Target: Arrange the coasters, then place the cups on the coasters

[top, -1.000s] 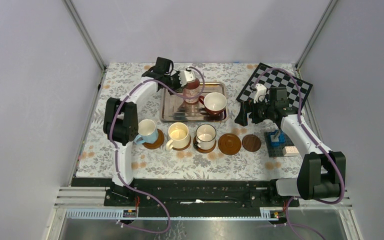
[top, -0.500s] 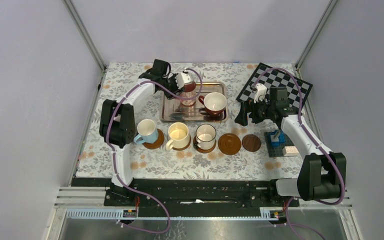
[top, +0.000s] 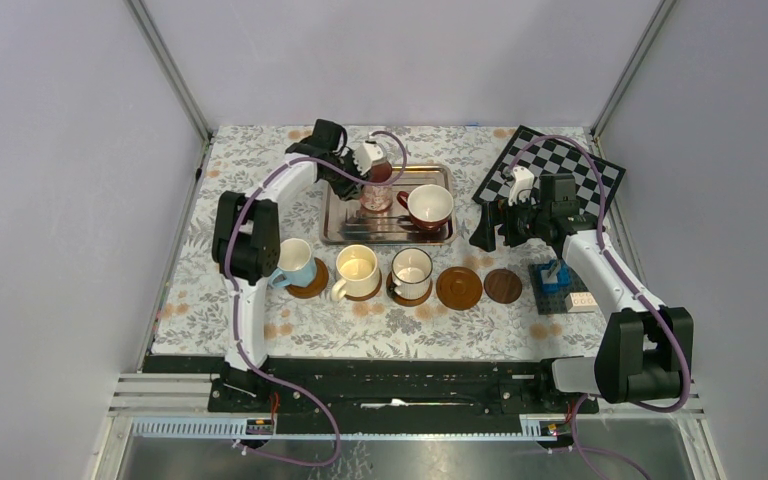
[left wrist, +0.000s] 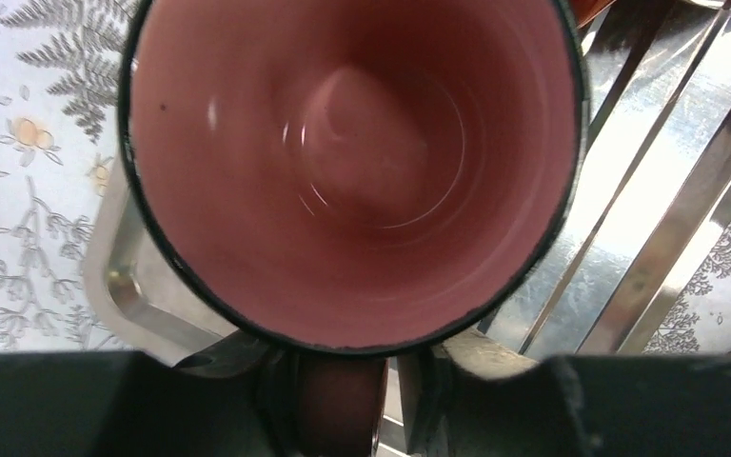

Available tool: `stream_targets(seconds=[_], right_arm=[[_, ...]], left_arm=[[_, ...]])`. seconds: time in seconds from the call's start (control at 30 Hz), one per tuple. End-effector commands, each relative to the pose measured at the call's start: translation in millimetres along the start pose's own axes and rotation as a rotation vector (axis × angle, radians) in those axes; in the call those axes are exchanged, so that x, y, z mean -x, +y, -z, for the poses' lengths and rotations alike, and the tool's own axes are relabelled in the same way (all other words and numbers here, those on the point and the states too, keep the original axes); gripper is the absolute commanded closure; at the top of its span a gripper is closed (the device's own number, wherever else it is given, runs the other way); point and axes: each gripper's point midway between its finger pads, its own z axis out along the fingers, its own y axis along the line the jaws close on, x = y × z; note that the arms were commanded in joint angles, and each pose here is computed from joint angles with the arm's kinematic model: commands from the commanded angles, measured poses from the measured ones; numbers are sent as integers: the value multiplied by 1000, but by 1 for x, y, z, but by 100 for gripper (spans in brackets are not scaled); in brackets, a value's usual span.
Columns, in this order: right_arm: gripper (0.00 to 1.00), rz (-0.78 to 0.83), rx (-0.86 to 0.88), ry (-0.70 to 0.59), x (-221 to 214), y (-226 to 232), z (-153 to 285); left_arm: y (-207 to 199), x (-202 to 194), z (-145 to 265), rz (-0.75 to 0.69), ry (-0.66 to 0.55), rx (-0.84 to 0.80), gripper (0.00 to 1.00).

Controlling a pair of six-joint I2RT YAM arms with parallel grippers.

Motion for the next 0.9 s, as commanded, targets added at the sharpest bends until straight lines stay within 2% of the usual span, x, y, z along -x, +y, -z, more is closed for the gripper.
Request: stream_targets(seconds=[0.0, 0.17, 0.3, 0.63, 0.77, 0.87], right_arm=[[2, 24, 14, -43, 11, 4, 4], [2, 23, 13, -42, 11, 4, 4], [2, 34, -5, -27, 10, 1, 6], [2, 69, -38, -43, 9, 2, 17], [2, 45, -63, -58, 16, 0, 21], [2, 13, -101, -65, 25, -3, 25]], left_arm=[[8, 15, 3, 49, -30, 21, 70], [12, 30, 14, 84, -63, 41, 100], [20, 48, 35, 127, -113, 101, 100], [34, 113, 106, 211, -326, 246, 100], [28, 140, 138, 243, -408, 269, 100], [8, 165, 164, 243, -453, 297, 100]])
